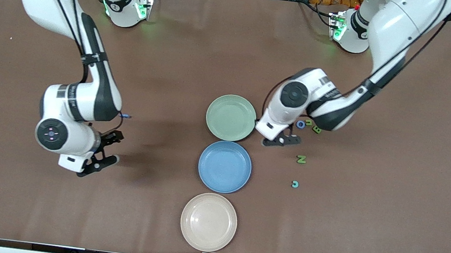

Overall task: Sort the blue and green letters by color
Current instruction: 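Carry the green b with the left gripper over the green plate, then release the b on the green plate while the right gripper reaches blue i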

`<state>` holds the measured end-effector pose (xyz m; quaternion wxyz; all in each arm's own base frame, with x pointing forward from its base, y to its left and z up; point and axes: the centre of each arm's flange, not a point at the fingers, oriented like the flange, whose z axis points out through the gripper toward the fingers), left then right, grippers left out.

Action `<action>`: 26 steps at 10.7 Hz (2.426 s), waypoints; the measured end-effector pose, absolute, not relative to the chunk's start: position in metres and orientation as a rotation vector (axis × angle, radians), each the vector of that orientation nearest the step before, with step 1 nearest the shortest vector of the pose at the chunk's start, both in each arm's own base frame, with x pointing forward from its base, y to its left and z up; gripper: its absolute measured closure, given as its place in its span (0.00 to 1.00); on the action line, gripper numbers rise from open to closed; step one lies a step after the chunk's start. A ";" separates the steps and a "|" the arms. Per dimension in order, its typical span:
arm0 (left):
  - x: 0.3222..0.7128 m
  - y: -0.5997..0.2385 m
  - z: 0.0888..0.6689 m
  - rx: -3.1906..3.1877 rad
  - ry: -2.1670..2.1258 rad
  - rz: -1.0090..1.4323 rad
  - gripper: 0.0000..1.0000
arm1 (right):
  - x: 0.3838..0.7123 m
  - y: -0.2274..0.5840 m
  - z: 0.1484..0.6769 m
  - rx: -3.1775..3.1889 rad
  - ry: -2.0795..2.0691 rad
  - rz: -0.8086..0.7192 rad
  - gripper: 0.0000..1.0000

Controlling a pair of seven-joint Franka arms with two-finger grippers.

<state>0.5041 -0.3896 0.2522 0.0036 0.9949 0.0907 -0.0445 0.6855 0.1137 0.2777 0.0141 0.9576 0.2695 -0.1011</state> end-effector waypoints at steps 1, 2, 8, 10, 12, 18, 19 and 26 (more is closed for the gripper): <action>0.484 -0.412 0.251 3.124 0.291 -0.144 0.72 | 0.689 0.091 0.278 2.984 0.860 -0.317 0.00; 0.470 -0.428 0.250 3.128 0.292 -0.145 0.72 | 0.691 0.076 0.278 2.987 0.868 -0.318 0.00; 0.434 -0.461 0.237 3.149 0.275 -0.177 0.72 | 0.704 0.052 0.283 2.988 0.845 -0.123 0.00; 0.437 -0.461 0.236 3.148 0.281 -0.172 0.72 | 0.698 0.053 0.274 2.975 0.849 0.017 0.00; 0.446 -0.462 0.230 3.157 0.298 -0.148 0.72 | 0.685 0.053 0.265 2.970 0.852 0.070 0.00; 0.460 -0.480 0.215 3.161 0.354 -0.096 0.56 | 0.668 0.070 0.277 2.965 0.895 0.075 0.00; 0.461 -0.480 0.214 3.162 0.358 -0.095 0.44 | 0.664 0.080 0.278 2.961 0.916 0.074 0.00; 0.473 -0.469 0.212 3.164 0.399 -0.082 0.00 | 0.625 0.126 0.279 2.900 1.110 0.073 0.00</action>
